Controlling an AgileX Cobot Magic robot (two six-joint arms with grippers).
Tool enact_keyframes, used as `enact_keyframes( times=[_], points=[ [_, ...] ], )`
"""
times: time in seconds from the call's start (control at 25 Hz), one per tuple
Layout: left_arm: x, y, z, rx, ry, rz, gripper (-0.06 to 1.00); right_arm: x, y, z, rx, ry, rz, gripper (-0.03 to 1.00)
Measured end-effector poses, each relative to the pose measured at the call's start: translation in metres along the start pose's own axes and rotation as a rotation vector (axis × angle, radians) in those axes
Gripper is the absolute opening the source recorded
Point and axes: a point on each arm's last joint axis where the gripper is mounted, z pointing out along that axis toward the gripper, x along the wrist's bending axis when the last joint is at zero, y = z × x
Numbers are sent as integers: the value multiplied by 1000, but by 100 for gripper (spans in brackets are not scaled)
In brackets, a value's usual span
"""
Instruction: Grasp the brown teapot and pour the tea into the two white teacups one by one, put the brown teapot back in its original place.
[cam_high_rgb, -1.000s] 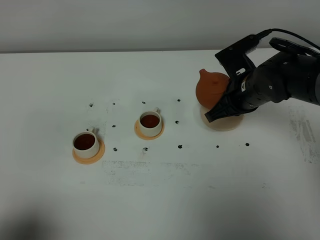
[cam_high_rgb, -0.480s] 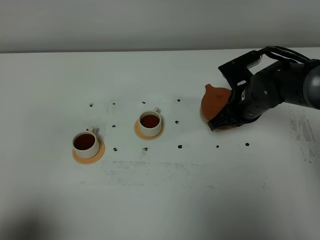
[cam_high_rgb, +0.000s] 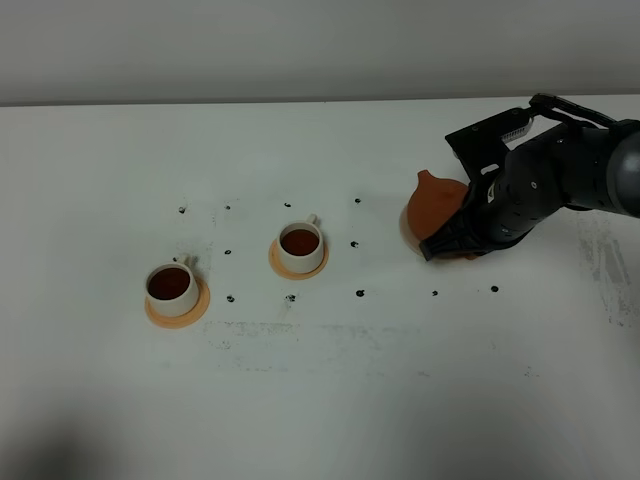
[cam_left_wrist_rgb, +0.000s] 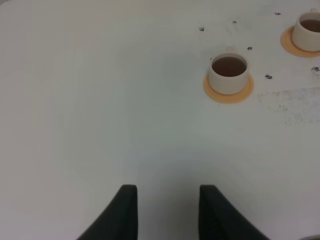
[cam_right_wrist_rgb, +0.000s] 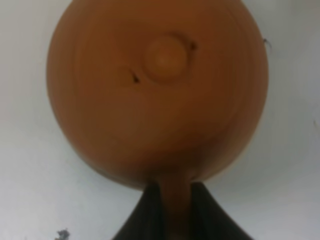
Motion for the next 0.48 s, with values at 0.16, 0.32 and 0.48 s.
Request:
enact_keyframes(
  times=[0.16,0.32,0.48],
  points=[
    [0,0,0,0,0,0,31,-1,-3,0,35,-3,6,38],
    [0,0,0,0,0,0,31,-3,2,-23,-8,-11,27,50],
    [0,0,0,0,0,0,31,-10,8,-75,-93,-33,33,45]
  ],
)
